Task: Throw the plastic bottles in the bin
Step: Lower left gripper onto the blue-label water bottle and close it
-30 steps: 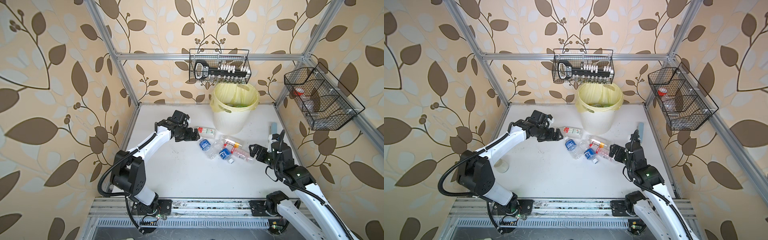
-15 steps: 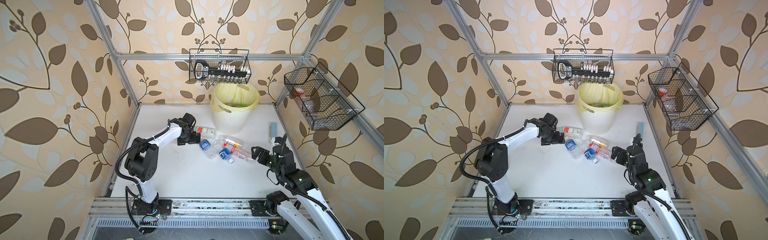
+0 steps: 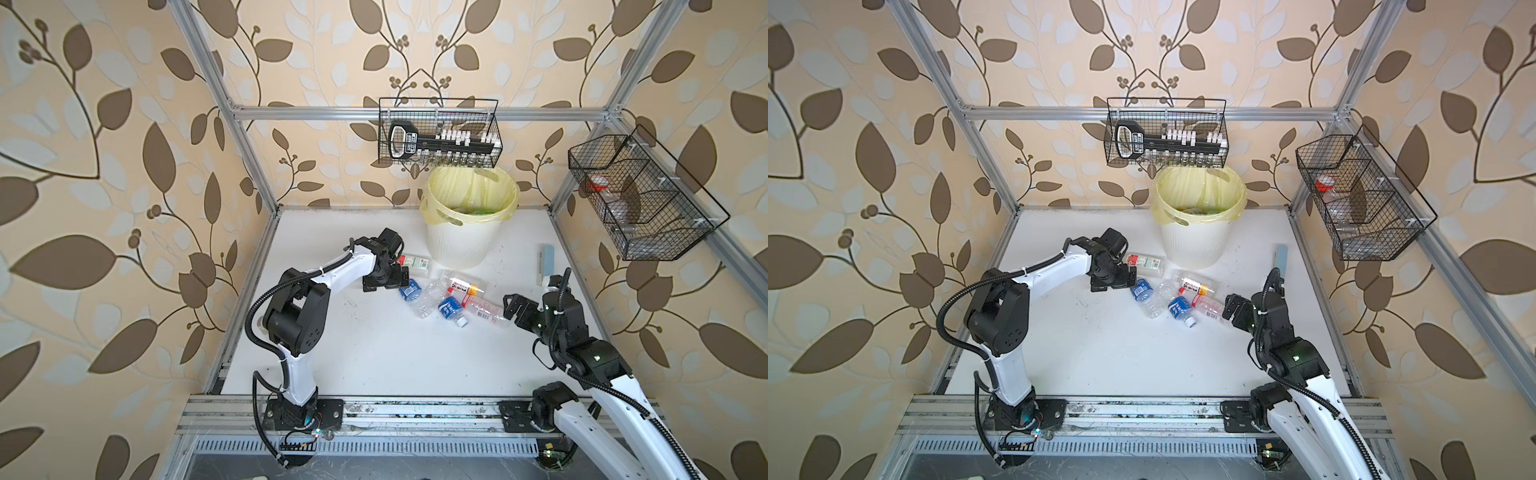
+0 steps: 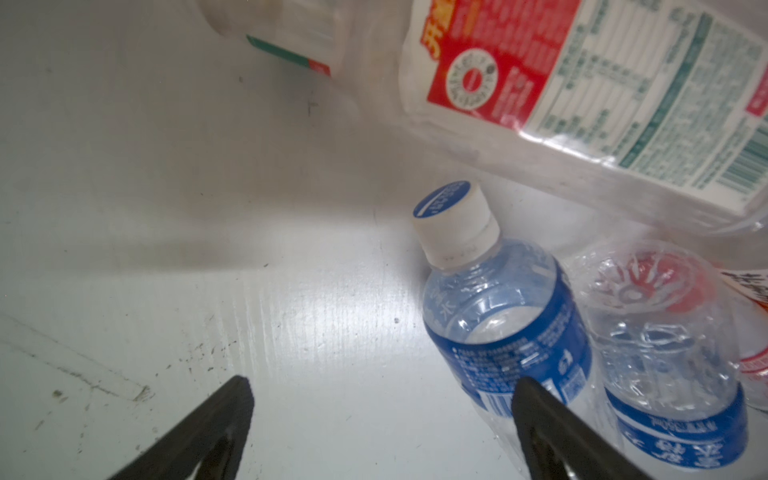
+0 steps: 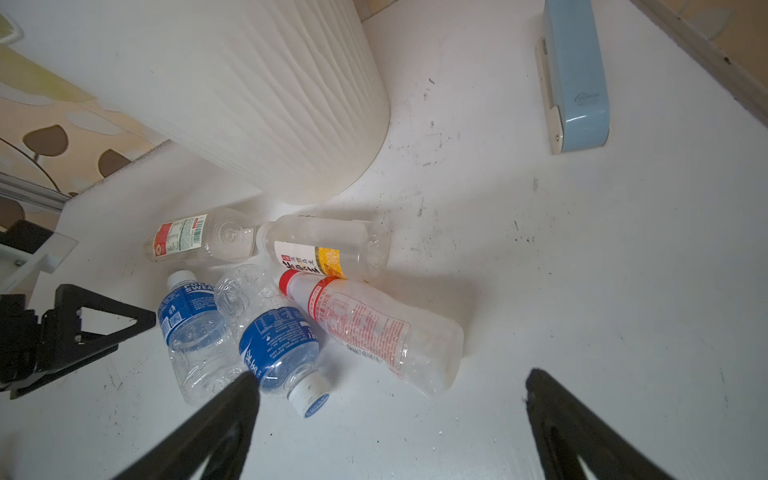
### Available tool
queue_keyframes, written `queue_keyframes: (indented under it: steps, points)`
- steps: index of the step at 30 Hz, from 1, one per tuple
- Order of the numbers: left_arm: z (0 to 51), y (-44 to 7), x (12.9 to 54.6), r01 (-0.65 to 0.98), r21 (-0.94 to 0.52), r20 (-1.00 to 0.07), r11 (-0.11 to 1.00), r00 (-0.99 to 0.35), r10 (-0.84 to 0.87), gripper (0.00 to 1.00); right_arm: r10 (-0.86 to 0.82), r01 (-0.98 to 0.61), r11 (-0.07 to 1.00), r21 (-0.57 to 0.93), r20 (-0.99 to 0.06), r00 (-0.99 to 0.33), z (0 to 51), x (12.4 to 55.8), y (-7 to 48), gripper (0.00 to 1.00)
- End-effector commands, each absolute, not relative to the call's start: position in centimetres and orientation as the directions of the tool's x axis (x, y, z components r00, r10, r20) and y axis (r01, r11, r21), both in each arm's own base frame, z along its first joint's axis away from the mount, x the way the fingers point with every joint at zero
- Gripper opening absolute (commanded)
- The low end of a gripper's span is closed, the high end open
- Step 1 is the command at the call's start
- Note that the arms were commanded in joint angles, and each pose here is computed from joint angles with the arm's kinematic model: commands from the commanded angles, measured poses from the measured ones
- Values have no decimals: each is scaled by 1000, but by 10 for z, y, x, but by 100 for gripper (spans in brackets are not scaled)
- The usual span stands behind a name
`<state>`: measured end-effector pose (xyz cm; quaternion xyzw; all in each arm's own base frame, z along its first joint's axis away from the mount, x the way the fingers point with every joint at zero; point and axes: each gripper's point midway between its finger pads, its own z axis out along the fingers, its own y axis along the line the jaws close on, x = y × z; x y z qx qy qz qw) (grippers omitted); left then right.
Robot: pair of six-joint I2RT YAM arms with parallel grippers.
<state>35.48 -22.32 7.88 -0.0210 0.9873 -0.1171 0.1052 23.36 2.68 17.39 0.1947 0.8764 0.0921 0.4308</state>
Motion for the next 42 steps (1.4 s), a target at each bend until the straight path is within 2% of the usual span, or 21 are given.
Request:
queue_keyframes:
  steps: [1, 11, 17, 20, 32, 35, 41, 42]
  points:
    - [87, -229, 361, -19, -212, -240, 977, -968, -71, 99, 429, 284, 903, 324, -725, -539, 169, 237, 23, 100]
    - [93, -252, 357, 29, -223, -252, 974, -967, -29, 99, 417, 281, 908, 310, -718, -556, 163, 241, 25, 100]
    - [77, -262, 357, 23, -208, -218, 978, -976, -24, 99, 418, 281, 908, 312, -723, -550, 164, 242, 25, 100]
    - [70, -262, 357, 39, -160, -226, 986, -974, 2, 99, 415, 282, 909, 306, -724, -551, 163, 241, 24, 100]
    - [55, -261, 349, 65, -145, -219, 987, -975, 32, 99, 417, 282, 908, 309, -727, -546, 165, 244, 24, 100]
    - [56, -257, 349, 89, -136, -247, 987, -968, 53, 95, 417, 282, 908, 309, -724, -549, 164, 244, 24, 100]
    - [55, -256, 347, 115, -142, -268, 983, -961, 74, 82, 417, 276, 908, 314, -720, -555, 163, 242, 26, 100]
    - [55, -256, 346, 122, -142, -269, 982, -960, 81, 77, 420, 274, 907, 318, -719, -554, 164, 242, 26, 100]
